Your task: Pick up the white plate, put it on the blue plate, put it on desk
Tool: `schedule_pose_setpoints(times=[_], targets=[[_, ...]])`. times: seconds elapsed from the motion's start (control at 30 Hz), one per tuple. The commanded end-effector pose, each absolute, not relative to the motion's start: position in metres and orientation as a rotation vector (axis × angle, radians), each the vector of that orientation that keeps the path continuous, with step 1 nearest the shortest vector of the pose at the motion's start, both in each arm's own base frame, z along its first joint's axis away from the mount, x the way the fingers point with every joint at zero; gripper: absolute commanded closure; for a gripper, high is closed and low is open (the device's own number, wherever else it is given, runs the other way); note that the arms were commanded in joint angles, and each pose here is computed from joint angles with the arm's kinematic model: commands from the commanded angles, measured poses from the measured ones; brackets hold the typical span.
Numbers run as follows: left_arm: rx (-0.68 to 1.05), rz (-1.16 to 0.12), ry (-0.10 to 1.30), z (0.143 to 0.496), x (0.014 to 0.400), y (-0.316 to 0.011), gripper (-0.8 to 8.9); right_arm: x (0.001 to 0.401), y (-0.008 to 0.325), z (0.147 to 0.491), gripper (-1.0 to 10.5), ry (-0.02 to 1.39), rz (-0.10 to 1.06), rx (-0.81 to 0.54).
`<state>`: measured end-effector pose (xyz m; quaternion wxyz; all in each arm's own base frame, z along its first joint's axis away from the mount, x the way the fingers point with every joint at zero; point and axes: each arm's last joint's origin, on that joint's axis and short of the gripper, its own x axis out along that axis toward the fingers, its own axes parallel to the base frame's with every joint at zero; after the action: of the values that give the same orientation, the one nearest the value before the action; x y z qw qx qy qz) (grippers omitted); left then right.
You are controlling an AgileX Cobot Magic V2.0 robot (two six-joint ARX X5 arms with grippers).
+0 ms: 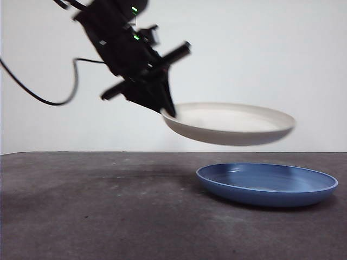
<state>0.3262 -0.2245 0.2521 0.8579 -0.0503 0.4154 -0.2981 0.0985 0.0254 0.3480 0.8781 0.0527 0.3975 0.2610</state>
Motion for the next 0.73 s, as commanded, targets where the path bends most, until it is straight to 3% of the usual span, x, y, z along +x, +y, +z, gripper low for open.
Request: schedule_pose_setpoints(times=[0.03, 0.33, 0.63, 0.73], targets=[[-0.11, -0.651, 0.872, 0.248, 0.336, -0.246, 8.04, 0.096, 0.025, 0.354, 5.2, 0.798, 0.542, 0.117], [-0.06, -0.668, 0.976, 0.211, 0.351, -0.284, 8.04, 0.093, 0.025, 0.355, 5.2, 0.796, 0.534, 0.137], [-0.029, -0.656, 1.015, 0.194, 0.352, -0.292, 8.04, 0.093, 0.025, 0.355, 5.2, 0.796, 0.534, 0.137], [-0.027, -0.66, 1.015, 0.194, 0.351, -0.293, 7.37, 0.093, 0.025, 0.355, 5.2, 0.796, 0.534, 0.137]])
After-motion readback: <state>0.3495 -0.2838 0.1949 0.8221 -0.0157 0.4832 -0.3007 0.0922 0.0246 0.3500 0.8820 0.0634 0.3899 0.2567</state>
